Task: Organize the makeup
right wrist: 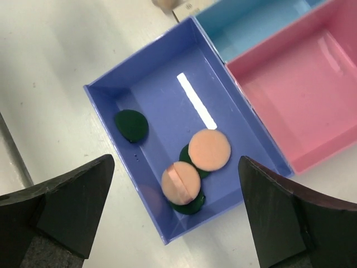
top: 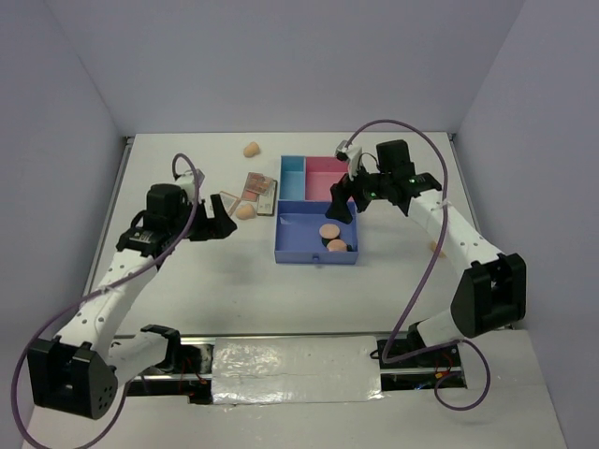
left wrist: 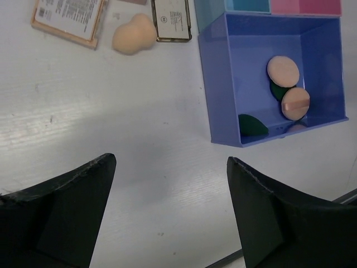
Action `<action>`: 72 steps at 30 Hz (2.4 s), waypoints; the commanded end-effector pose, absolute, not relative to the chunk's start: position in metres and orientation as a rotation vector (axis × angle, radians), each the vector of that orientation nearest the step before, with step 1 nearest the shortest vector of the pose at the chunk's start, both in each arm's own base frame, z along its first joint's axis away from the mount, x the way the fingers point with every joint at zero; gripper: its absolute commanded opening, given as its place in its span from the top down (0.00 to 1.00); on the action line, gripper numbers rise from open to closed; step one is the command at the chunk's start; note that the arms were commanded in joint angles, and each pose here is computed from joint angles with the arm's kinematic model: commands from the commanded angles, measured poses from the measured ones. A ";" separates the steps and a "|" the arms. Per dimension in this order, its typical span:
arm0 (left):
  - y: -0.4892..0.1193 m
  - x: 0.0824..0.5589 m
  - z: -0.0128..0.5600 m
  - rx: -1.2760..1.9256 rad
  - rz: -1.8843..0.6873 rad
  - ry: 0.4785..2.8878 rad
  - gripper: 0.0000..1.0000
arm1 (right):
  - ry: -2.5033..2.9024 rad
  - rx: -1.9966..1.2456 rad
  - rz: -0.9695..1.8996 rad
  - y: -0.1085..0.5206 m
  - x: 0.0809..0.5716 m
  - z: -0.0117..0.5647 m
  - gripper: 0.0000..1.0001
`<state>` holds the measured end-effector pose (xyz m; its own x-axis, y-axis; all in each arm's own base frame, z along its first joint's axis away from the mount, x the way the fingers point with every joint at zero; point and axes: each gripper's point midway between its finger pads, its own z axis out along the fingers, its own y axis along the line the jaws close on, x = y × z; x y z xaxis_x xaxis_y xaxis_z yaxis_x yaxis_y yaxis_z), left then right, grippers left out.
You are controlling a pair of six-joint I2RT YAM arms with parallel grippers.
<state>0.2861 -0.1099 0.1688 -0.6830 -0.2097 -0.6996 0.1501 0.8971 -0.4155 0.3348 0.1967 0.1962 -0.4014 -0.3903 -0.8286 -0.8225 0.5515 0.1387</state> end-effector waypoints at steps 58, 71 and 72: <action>-0.178 0.421 0.154 0.583 -0.346 2.174 1.00 | 1.704 -0.934 0.787 0.151 0.333 0.262 0.44; -0.260 0.459 0.250 0.367 -0.900 1.861 1.00 | 1.761 -0.767 0.732 0.132 0.348 0.268 0.45; -0.267 0.468 0.245 0.356 -0.921 1.844 1.00 | 1.762 -0.762 0.733 0.132 0.348 0.268 0.45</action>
<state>0.4465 -0.2348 0.2015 -0.5223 -0.0143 -0.8526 0.5395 0.7688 -0.3434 0.3415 0.1359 0.2341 -0.3528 -0.1790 -0.9184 -0.7896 0.5836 0.1896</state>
